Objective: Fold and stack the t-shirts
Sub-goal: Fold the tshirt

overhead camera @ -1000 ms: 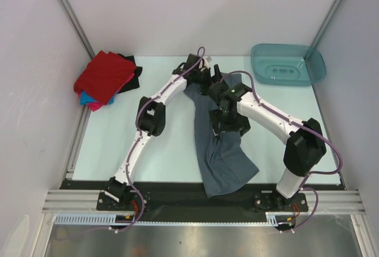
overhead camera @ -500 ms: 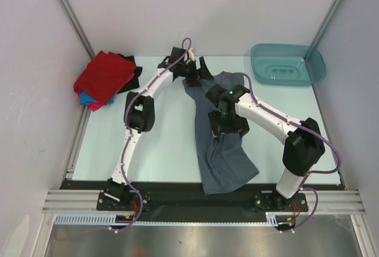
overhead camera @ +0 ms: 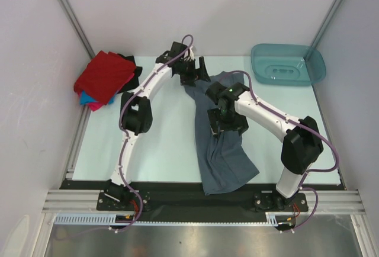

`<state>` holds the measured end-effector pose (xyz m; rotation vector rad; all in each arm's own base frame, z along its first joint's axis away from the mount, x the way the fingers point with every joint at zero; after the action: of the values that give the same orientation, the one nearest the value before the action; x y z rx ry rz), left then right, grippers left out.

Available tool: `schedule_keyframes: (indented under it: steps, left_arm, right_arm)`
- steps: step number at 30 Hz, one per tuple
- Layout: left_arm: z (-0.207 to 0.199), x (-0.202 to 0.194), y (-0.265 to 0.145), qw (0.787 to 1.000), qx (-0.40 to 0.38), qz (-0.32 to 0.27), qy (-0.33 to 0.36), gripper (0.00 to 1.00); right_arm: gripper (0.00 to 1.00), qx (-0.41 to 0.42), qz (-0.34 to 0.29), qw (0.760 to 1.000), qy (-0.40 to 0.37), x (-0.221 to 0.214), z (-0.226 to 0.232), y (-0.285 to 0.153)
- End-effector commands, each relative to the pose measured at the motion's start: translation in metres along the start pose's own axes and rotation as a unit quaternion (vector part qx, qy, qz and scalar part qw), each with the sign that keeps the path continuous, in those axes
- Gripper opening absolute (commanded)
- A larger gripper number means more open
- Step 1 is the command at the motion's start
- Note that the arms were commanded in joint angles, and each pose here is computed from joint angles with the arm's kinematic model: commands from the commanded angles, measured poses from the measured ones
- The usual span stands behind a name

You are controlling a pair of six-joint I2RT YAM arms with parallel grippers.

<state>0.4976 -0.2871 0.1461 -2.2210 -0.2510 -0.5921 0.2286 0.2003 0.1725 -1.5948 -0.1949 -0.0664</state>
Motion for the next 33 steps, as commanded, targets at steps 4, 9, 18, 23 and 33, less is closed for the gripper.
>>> schedule_keyframes:
  steps: [4,9,18,23,33]
  left_arm:
    - [0.016,-0.013,0.013,0.999,0.035,0.022,0.011,1.00]
    - [0.036,-0.024,0.033,0.997,0.058,0.040,0.007,1.00]
    - [0.064,-0.018,0.043,0.992,0.116,0.024,0.036,1.00]
    - [0.094,0.000,0.035,0.987,0.156,-0.001,0.037,1.00]
    - [0.153,0.041,-0.008,0.984,0.168,-0.064,0.004,1.00]
  right_arm:
    - [0.93,0.007,-0.024,1.000,0.007,0.003,-0.003,-0.013]
    - [0.93,0.001,-0.018,1.000,0.005,0.000,-0.007,-0.016]
    - [0.93,-0.010,-0.005,1.000,0.006,-0.009,-0.014,-0.020]
    - [0.93,-0.015,0.003,1.000,0.009,-0.013,-0.016,-0.022]
    - [0.93,-0.018,0.024,1.000,0.007,-0.018,-0.010,-0.014]
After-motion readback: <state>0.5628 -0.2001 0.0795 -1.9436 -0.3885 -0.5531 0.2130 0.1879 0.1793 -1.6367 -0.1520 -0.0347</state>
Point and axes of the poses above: each gripper's point midway between its finger pads, its own y axis out along the fingers, its own z axis along the line the jaws close on, x = y × z, the point moved 5 cm from there along -y, back along the fingers, and after that the axes turned 6 degrees about y, right-handed, at the moved point
